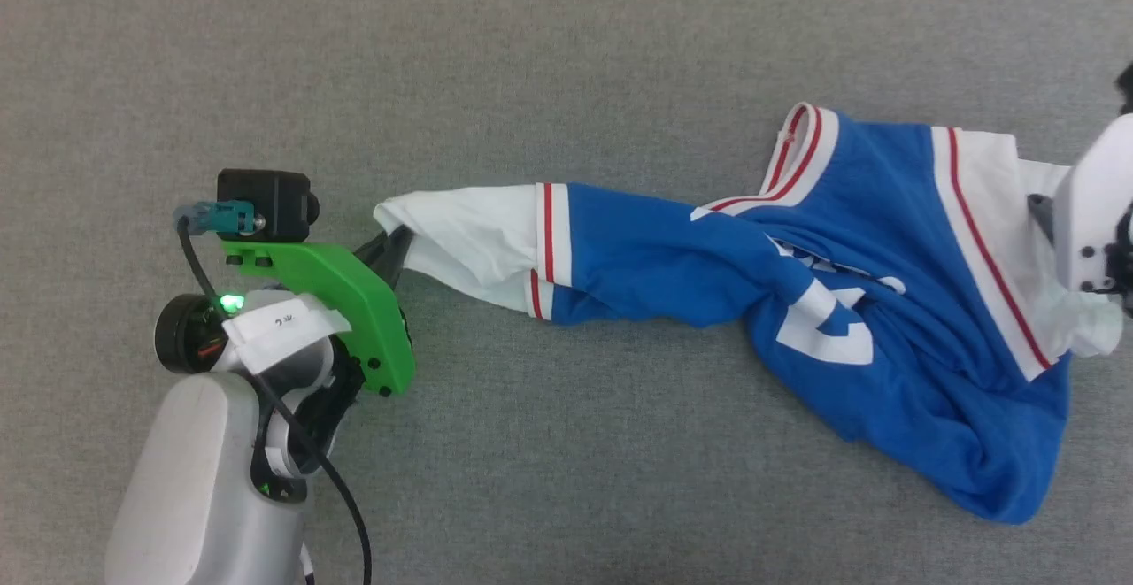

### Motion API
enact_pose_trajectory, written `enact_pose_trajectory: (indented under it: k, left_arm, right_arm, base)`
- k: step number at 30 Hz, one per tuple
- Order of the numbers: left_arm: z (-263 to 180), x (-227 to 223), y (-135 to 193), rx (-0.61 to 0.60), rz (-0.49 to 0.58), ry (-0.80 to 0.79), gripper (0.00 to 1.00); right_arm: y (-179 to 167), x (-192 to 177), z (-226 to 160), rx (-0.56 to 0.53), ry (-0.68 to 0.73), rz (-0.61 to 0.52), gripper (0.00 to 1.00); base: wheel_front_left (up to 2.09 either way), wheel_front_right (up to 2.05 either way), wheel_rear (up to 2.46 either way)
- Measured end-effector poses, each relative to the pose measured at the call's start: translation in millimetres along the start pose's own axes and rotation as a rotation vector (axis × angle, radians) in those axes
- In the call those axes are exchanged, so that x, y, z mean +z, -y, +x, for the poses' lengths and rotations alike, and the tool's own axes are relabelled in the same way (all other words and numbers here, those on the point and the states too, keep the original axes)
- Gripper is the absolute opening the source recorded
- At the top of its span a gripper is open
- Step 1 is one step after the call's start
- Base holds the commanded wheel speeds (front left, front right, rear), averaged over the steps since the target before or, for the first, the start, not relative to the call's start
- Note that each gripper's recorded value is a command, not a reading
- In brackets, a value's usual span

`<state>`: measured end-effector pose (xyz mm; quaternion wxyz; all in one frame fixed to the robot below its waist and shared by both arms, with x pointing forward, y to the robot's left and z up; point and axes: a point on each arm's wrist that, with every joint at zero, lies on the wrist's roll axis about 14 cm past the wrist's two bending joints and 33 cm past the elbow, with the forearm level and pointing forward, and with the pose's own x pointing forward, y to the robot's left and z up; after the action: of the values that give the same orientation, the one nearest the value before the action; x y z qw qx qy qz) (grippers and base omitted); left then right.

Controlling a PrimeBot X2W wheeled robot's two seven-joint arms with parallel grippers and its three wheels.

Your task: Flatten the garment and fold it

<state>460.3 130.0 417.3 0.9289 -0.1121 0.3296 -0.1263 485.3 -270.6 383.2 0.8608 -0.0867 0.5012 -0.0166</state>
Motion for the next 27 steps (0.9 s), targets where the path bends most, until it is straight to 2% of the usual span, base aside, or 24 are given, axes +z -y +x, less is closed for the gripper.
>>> enact_pose_trajectory:
  k: [8,9,10,11,18,27]
  left_arm:
    - [5.0,-19.0,-10.3,0.024,-0.022,-0.046,0.0]
    - [5.2,-19.0,-10.5,0.024,-0.023,-0.045,0.0]
    - [5.3,-19.0,-10.6,0.026,-0.024,-0.043,0.0]
    - [5.4,-19.0,-10.6,0.027,-0.025,-0.043,0.0]
    - [1.4,-13.3,-8.6,0.028,-0.028,-0.007,0.0]
    - [-19.3,23.0,-5.5,0.033,-0.018,0.178,0.0]
  right_arm:
    - [-16.4,-6.9,16.4,0.037,-0.095,-0.065,1.0]
    - [-16.6,-7.1,16.2,0.04,-0.105,-0.064,0.43]
    - [-16.8,-6.6,15.4,0.044,-0.106,-0.065,0.1]
    - [-17.1,-6.3,14.7,0.047,-0.105,-0.064,0.0]
    - [-21.2,7.3,0.6,0.073,-0.017,-0.029,0.0]
    - [-22.1,61.9,-59.2,0.136,0.314,0.067,0.0]
  base:
    - [0.0,0.0,0.0]
    - [0.0,0.0,0.0]
    - [0.0,0.0,0.0]
    - [0.0,0.0,0.0]
    - [0.0,0.0,0.0]
    - [0.0,0.0,0.0]
